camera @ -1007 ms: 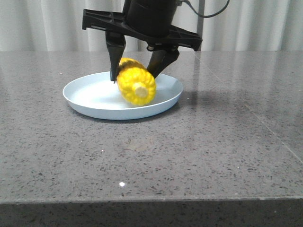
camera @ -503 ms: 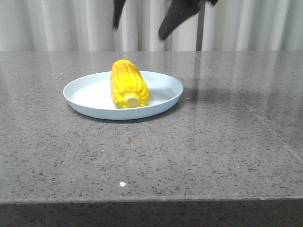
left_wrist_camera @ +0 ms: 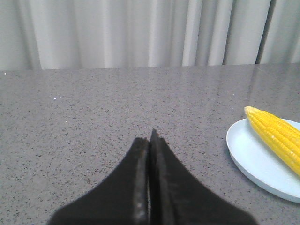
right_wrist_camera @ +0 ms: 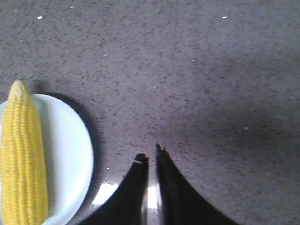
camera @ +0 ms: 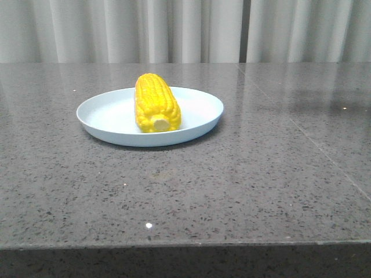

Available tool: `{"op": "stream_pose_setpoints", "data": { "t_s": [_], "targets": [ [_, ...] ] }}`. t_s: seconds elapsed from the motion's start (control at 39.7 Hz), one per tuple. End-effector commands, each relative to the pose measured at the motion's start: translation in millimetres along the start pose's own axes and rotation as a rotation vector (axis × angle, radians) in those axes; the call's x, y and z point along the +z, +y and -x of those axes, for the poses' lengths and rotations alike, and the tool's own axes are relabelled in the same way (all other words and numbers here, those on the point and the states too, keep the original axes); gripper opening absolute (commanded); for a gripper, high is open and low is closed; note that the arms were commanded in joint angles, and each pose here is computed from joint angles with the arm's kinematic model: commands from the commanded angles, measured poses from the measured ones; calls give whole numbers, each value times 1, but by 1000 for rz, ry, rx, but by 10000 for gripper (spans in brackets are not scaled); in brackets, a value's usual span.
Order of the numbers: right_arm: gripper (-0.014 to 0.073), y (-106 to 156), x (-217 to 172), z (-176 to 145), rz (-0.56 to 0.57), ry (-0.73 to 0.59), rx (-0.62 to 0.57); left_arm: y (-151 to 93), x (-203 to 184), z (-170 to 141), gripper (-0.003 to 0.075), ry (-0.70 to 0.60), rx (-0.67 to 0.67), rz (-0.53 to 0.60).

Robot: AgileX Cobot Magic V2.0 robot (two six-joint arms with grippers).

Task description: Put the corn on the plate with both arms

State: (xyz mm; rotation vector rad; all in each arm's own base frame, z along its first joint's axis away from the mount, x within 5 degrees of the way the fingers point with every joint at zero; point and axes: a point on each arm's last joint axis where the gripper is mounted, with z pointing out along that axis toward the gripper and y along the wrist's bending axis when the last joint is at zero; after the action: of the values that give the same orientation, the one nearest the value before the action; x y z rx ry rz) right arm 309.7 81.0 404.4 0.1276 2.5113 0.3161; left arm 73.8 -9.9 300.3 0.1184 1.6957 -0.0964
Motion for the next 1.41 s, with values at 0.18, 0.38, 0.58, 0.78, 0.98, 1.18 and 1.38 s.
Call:
{"op": "stream_pose_setpoints", "data": {
  "t_s": [0.18, 0.38, 0.58, 0.78, 0.98, 1.18, 1.38],
  "targets": [
    [-64, -45, -49, -34, -120, -163, -82, 0, -2, 15, -20, -100, -5, -7],
    [-69, -67, -47, -98, -135, -294, -146, 0, -2, 15, -20, -100, -5, -7],
    [-69, -87, -43, -163, -115, -440, -203, 0, -2, 15, -20, -100, -5, -7],
    [-69, -101, -55, -219, -56, -644, -216, 0, -2, 15, -20, -100, -5, -7],
    [-69, -106, -73, -246, -21, -800, -217, 0, -2, 15, -20, -100, -5, -7],
    [-69, -107, -80, -250, -10, -846, -218, 0, -2, 15, -20, -100, -5, -7],
    [-69, -107, -80, -250, -11, -845, -218, 0, -2, 15, -20, -100, -5, -7]
  ]
}}
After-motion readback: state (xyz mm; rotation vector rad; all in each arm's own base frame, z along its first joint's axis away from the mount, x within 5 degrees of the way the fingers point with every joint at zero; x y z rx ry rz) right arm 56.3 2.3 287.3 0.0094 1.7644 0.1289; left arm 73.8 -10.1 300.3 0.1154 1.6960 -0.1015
